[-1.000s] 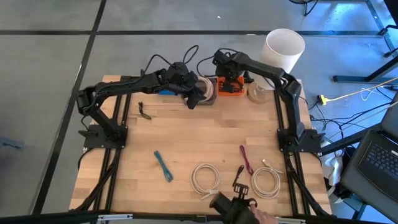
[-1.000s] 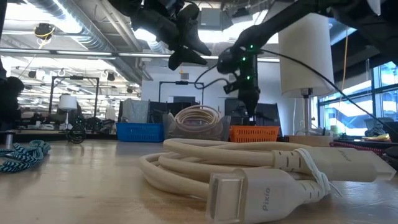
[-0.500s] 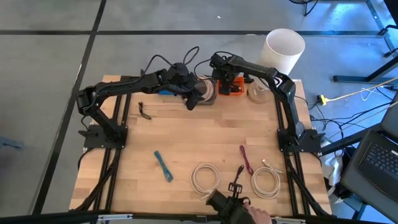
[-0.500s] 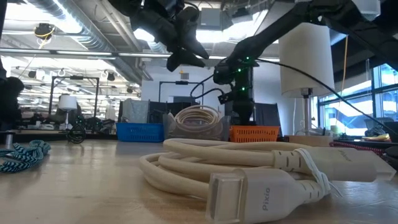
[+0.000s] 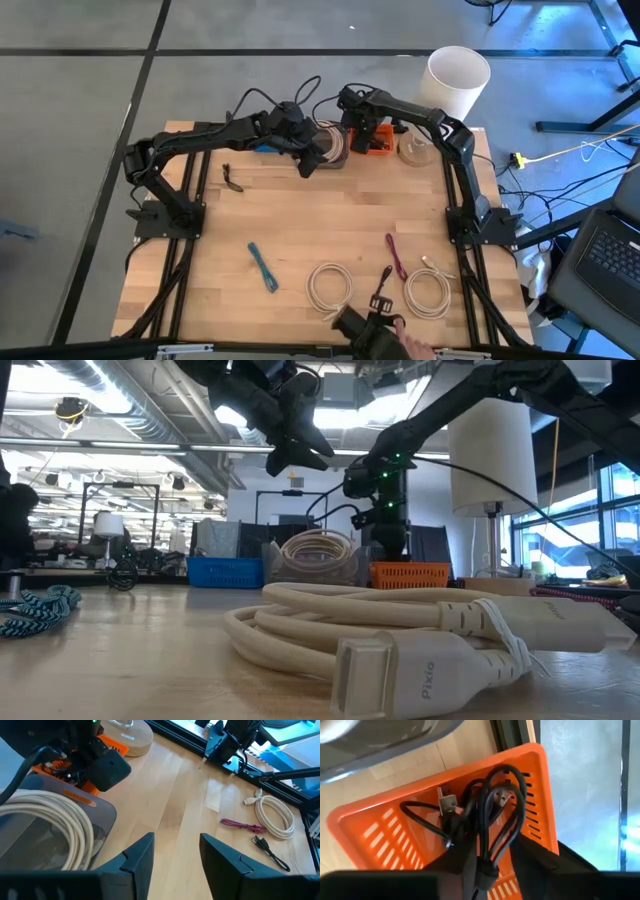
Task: Pick & Place USB Port
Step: Put the black charger cable into the orange bin, then put the pink black charger cable into the blue bin
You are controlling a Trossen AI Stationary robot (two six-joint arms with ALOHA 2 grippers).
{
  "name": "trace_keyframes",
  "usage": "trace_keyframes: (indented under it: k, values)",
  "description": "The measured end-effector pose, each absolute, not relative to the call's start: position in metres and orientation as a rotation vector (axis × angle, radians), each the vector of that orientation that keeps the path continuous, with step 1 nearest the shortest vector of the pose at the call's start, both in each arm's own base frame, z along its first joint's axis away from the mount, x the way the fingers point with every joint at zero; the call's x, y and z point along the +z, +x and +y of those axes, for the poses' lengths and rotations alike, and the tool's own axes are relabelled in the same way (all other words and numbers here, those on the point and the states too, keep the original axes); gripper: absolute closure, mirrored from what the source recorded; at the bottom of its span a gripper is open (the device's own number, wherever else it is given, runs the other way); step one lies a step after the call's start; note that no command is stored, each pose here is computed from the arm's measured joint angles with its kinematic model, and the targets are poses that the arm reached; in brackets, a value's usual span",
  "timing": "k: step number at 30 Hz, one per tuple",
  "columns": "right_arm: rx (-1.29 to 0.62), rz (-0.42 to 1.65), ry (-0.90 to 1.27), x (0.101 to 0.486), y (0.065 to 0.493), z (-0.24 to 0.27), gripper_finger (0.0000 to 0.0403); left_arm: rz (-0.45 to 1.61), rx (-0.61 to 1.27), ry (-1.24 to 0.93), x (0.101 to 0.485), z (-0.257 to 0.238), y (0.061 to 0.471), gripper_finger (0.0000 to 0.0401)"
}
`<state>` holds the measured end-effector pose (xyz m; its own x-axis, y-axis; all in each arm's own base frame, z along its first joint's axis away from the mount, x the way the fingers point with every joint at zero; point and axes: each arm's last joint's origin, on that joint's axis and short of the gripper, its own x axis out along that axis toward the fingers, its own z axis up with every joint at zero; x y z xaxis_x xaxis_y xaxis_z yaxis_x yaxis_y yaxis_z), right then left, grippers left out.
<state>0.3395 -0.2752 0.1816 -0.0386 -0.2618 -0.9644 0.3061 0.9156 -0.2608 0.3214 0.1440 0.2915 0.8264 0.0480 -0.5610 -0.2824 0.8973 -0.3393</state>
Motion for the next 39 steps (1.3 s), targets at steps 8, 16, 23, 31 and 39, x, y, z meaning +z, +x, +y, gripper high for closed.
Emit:
trace_keyframes:
  k: [8, 16, 23, 31, 39]
  values:
    - [-0.493, 1.571, 0.106, 0.182, 0.337, -0.271, 0.0233, 0.579, 0.181, -0.429, 0.291, 0.144, 0.321, 0.0252]
    - [-0.577, 1.404, 0.117, 0.221, 0.336, -0.266, 0.0229, 0.58, 0.182, -0.429, 0.291, 0.144, 0.321, 0.025]
    - [-0.481, 1.302, 0.34, 0.276, 0.316, -0.231, 0.0228, 0.624, 0.181, -0.432, 0.288, 0.142, 0.318, 0.0256]
    - [-0.063, 1.218, 0.617, 0.295, 0.298, -0.14, 0.0228, 0.696, 0.177, -0.434, 0.283, 0.14, 0.314, 0.0258]
    - [-0.025, 1.294, 0.703, 0.264, 0.264, -0.028, 0.0228, 0.706, 0.164, -0.413, 0.283, 0.14, 0.313, 0.0258]
